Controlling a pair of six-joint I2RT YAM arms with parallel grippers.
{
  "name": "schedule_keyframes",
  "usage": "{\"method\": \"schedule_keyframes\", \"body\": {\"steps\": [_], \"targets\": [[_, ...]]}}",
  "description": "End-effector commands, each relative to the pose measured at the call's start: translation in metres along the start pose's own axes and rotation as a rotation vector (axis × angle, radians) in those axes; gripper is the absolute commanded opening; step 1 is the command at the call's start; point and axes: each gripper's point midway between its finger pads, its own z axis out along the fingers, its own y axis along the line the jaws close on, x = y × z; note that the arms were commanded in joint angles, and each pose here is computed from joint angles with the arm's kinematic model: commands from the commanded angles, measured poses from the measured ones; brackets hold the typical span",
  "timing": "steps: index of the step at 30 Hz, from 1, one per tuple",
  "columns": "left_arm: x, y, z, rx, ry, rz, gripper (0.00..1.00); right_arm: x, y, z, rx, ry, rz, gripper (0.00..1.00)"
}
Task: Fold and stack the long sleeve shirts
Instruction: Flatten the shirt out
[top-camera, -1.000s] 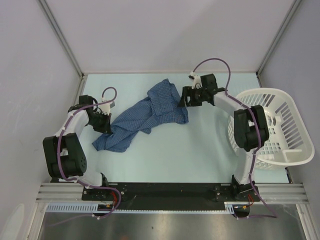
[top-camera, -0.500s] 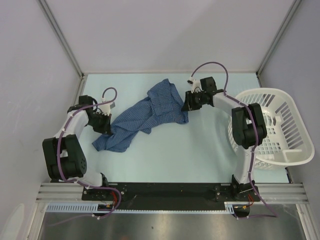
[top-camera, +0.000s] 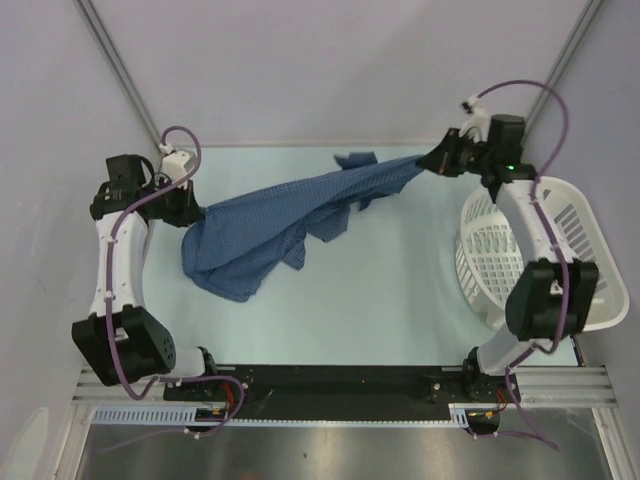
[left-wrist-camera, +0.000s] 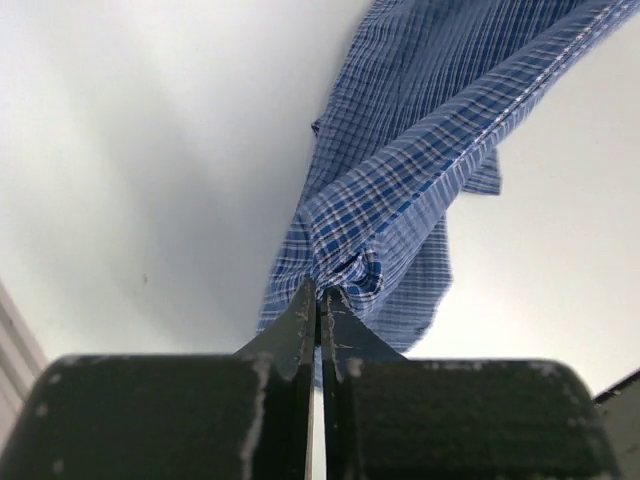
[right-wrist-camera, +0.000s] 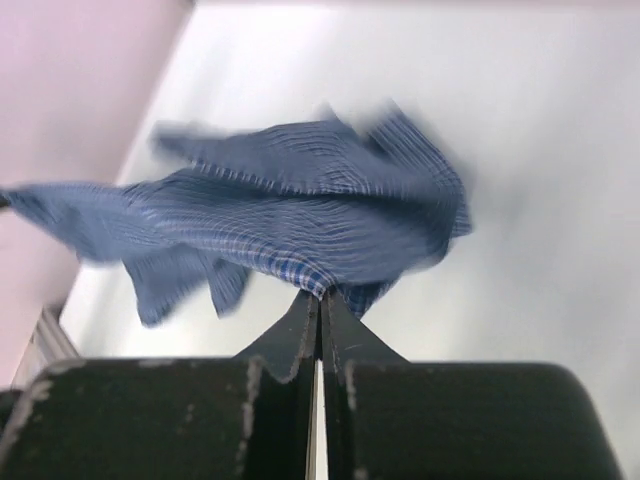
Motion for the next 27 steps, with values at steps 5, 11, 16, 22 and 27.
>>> {"method": "schedule_keyframes", "body": {"steps": [5,11,16,22,27], "targets": [[-0.006,-0.025,-0.046,0.106,-0.135,-0.047,0.0,-0.032,0.029,-0.088,0.036,-0.17,-0.029,0.0],[-0.07,-0.008,-0.088,-0.058,-0.32,0.062,0.0,-0.111,0.067,-0.122,0.054,-0.388,-0.209,0.0],[-0.088,-0.007,-0.101,-0.079,-0.334,0.169,0.0,-0.129,0.08,-0.123,0.043,-0.399,-0.258,0.0],[-0.112,-0.002,-0.118,-0.165,-0.399,0.202,0.0,-0.15,0.106,-0.133,0.063,-0.497,-0.375,0.0],[-0.135,-0.024,-0.155,-0.207,-0.487,0.304,0.0,-0.163,0.136,-0.158,0.097,-0.557,-0.467,0.0]]}}
